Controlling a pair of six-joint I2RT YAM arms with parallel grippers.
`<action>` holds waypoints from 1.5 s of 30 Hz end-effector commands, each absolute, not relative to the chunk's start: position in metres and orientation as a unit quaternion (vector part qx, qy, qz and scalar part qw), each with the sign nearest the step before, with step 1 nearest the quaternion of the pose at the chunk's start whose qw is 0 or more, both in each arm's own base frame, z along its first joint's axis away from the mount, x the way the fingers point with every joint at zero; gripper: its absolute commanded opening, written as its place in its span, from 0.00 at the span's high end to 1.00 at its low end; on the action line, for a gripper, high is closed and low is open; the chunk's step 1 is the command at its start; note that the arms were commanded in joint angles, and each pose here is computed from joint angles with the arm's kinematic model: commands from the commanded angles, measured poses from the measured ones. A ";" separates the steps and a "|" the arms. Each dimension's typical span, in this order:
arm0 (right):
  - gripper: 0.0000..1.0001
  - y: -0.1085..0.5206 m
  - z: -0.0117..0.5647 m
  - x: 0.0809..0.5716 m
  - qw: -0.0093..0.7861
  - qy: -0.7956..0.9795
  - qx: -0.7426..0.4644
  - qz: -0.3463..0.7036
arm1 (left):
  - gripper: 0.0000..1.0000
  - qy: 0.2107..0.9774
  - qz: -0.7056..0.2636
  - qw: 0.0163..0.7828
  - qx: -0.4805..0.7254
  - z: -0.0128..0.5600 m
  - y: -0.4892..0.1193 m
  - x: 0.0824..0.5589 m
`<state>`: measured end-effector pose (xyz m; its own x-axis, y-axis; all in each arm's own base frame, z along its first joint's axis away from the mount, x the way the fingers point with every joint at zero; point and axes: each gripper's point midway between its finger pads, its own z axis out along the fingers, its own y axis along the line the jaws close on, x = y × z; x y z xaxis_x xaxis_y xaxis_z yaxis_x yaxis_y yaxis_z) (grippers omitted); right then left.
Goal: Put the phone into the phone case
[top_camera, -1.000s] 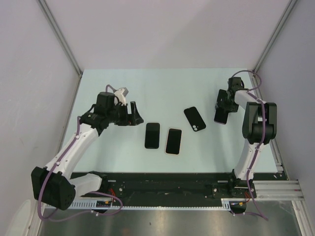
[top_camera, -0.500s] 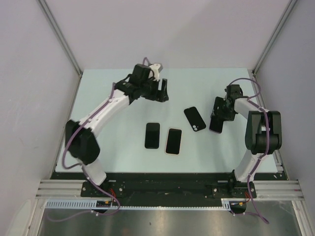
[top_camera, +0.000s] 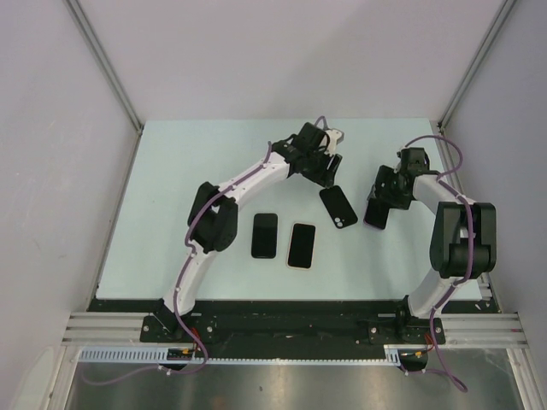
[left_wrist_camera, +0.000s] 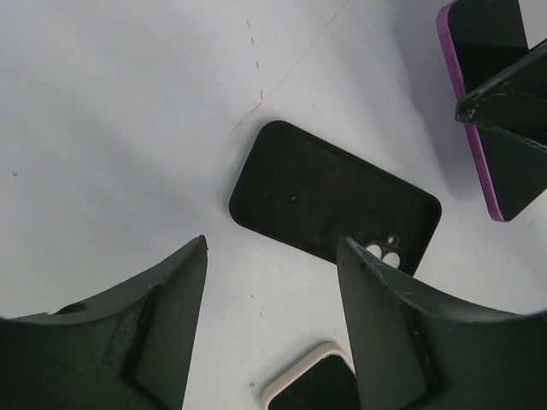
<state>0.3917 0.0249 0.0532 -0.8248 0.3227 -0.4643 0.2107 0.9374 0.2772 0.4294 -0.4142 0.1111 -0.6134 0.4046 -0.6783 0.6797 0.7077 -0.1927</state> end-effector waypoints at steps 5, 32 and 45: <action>0.50 0.023 0.075 0.406 0.302 0.932 0.150 0.135 | 0.37 0.853 -0.209 0.347 0.330 0.102 -0.421 0.459; 0.52 0.018 0.084 0.409 0.314 0.923 0.157 0.156 | 0.71 0.871 -0.194 0.306 0.333 0.037 -0.429 0.456; 0.53 0.015 0.084 0.413 0.317 0.918 0.168 0.171 | 1.00 0.927 -0.250 0.279 0.017 0.091 -0.355 0.459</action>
